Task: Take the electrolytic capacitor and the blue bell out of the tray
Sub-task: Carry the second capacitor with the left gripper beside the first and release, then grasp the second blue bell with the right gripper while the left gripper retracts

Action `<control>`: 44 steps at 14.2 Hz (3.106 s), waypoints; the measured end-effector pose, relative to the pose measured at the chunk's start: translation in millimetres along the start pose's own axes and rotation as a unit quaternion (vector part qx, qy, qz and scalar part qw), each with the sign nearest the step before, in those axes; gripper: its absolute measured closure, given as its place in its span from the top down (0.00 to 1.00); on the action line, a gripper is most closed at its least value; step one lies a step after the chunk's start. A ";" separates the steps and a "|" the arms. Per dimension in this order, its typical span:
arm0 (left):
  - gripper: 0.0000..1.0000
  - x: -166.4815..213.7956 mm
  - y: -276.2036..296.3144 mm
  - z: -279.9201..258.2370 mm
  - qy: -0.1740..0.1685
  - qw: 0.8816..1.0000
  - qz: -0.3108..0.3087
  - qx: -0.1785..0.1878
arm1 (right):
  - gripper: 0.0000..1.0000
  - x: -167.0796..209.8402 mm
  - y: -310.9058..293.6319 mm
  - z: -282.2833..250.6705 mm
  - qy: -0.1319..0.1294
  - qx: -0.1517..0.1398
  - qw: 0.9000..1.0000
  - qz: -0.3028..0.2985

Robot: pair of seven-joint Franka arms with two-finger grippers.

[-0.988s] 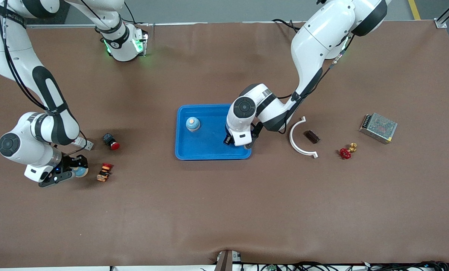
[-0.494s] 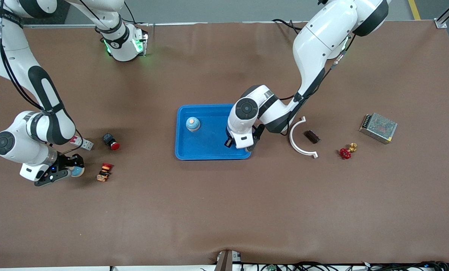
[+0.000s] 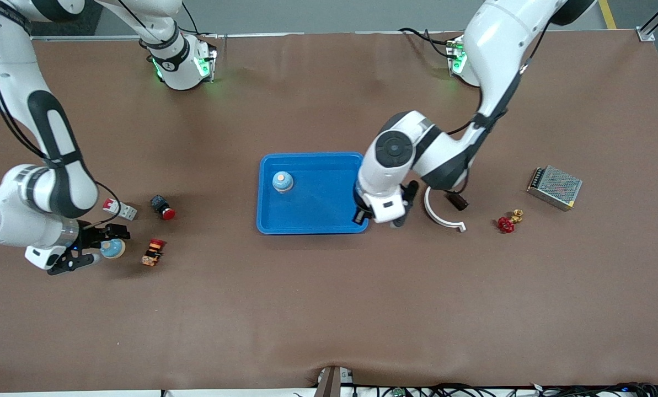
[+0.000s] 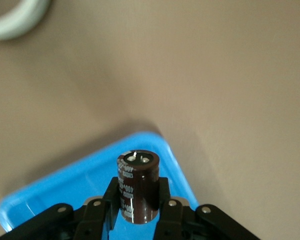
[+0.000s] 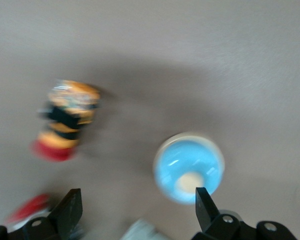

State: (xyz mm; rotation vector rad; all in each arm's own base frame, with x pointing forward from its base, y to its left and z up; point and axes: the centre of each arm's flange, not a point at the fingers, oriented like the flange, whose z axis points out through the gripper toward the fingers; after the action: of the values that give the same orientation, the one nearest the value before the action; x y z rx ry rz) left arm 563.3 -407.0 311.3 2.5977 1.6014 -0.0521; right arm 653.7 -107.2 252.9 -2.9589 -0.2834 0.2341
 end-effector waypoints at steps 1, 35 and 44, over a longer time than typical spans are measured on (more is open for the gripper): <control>0.34 17.9 -6.6 -5.7 0.007 1.000 0.012 0.004 | 1.00 5.2 -20.1 -27.5 -0.009 0.014 0.999 0.037; 0.89 301.1 -192.2 91.4 -0.042 0.977 0.144 0.150 | 1.00 -86.2 -470.3 139.9 0.092 -0.037 0.939 0.330; 1.00 272.0 -93.3 -62.9 0.001 0.976 0.192 0.106 | 1.00 -94.1 -482.5 166.7 0.086 -0.041 0.943 0.318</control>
State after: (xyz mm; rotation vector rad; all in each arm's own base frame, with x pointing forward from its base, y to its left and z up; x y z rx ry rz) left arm 601.2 -117.4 347.9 3.0212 1.1207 -0.2026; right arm 449.7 365.5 187.0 -3.0232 0.7112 0.0321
